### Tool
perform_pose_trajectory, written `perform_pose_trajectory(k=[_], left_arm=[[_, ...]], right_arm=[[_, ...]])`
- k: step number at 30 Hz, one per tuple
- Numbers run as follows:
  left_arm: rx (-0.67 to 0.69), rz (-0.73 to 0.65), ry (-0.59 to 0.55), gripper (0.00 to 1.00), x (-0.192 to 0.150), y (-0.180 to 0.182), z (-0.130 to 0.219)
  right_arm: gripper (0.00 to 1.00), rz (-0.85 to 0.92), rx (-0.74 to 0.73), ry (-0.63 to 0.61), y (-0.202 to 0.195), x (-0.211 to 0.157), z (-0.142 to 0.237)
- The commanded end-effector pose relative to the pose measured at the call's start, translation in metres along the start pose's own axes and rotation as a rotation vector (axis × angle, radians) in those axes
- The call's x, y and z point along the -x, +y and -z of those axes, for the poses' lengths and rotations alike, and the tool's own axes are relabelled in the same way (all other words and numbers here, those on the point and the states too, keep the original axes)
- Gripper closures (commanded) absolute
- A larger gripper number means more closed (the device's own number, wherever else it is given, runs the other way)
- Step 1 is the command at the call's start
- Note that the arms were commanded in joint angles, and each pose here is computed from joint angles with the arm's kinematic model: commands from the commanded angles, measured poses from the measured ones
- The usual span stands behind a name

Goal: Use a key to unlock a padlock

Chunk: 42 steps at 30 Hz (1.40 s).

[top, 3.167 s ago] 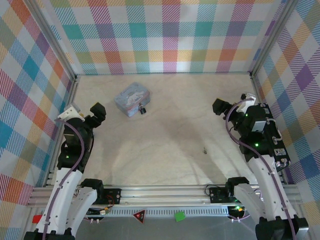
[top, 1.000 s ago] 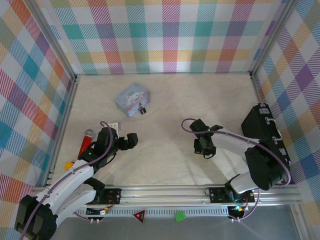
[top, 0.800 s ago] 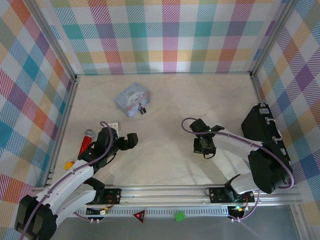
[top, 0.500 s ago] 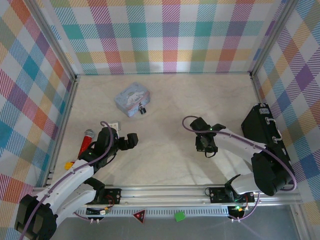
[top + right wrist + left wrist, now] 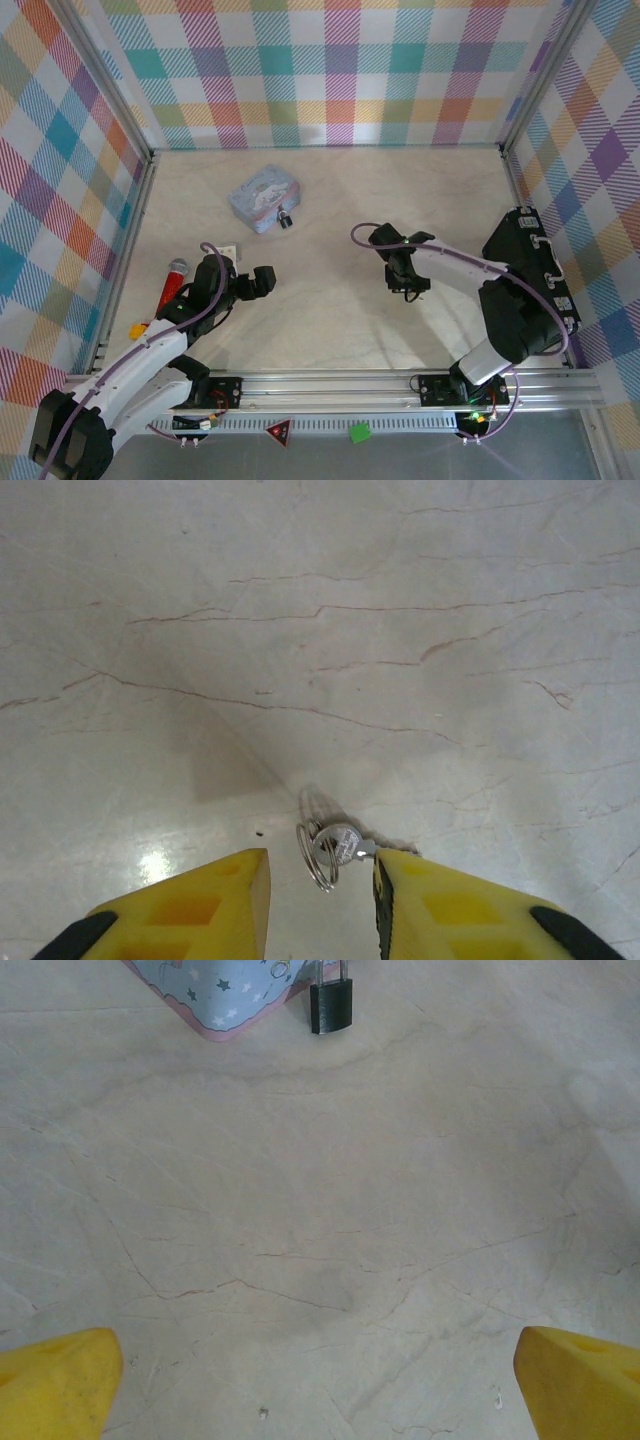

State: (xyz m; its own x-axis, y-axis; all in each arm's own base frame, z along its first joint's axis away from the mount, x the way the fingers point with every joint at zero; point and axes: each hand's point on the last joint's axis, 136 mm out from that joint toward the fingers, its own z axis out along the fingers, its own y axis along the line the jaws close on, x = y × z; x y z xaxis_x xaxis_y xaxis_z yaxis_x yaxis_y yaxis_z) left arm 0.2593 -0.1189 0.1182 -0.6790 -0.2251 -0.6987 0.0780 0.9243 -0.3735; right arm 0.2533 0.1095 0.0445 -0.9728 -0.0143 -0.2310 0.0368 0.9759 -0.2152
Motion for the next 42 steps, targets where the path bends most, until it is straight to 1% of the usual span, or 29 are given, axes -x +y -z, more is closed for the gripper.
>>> perform_pose_trajectory(k=[1, 4, 17, 19, 23, 25, 29, 31, 36, 39, 42], left_arm=[[-0.007, -0.014, -0.027, 0.0, 0.007, -0.004, 0.003], [-0.007, -0.014, -0.034, 0.0, 0.008, -0.004, 0.005], [-0.006, -0.013, -0.046, 0.0, 0.01, -0.003, 0.008], [-0.006, -0.012, -0.05, 0.0, 0.011, -0.003, 0.009], [-0.002, -0.014, -0.046, 0.0, 0.01, -0.003, 0.008], [-0.002, -0.016, -0.04, 0.0, 0.009, -0.003, 0.007], [-0.016, -0.019, -0.029, 0.0, 0.009, -0.006, 0.005], [-0.025, -0.023, -0.024, 0.0, 0.009, -0.008, 0.005], [-0.054, -0.029, -0.018, 0.0, 0.009, -0.015, 0.003], [-0.112, -0.027, -0.03, 0.0, 0.013, -0.028, 0.004], [-0.19, -0.059, -0.08, 0.0, 0.025, -0.057, 0.011]], right_arm=[[0.69, 0.053, -0.062, 0.032, -0.005, 0.0, -0.001], [0.72, 0.066, -0.103, 0.055, -0.008, -0.001, -0.007], [0.82, 0.09, -0.129, 0.16, -0.001, -0.012, -0.023], [0.85, 0.092, -0.129, 0.168, -0.001, -0.013, -0.024], [0.98, 0.085, -0.117, 0.163, 0.001, -0.012, -0.022], [1.0, 0.07, -0.091, 0.133, 0.003, -0.007, -0.015], [1.0, 0.01, 0.041, 0.048, 0.013, 0.006, 0.014], [1.0, -0.026, 0.142, 0.013, 0.024, 0.012, 0.03], [1.0, -0.159, 0.451, -0.083, 0.057, 0.029, 0.08], [1.0, -0.278, 0.631, -0.123, 0.072, 0.039, 0.11], [1.0, -0.391, 0.799, -0.147, 0.084, 0.049, 0.137]])
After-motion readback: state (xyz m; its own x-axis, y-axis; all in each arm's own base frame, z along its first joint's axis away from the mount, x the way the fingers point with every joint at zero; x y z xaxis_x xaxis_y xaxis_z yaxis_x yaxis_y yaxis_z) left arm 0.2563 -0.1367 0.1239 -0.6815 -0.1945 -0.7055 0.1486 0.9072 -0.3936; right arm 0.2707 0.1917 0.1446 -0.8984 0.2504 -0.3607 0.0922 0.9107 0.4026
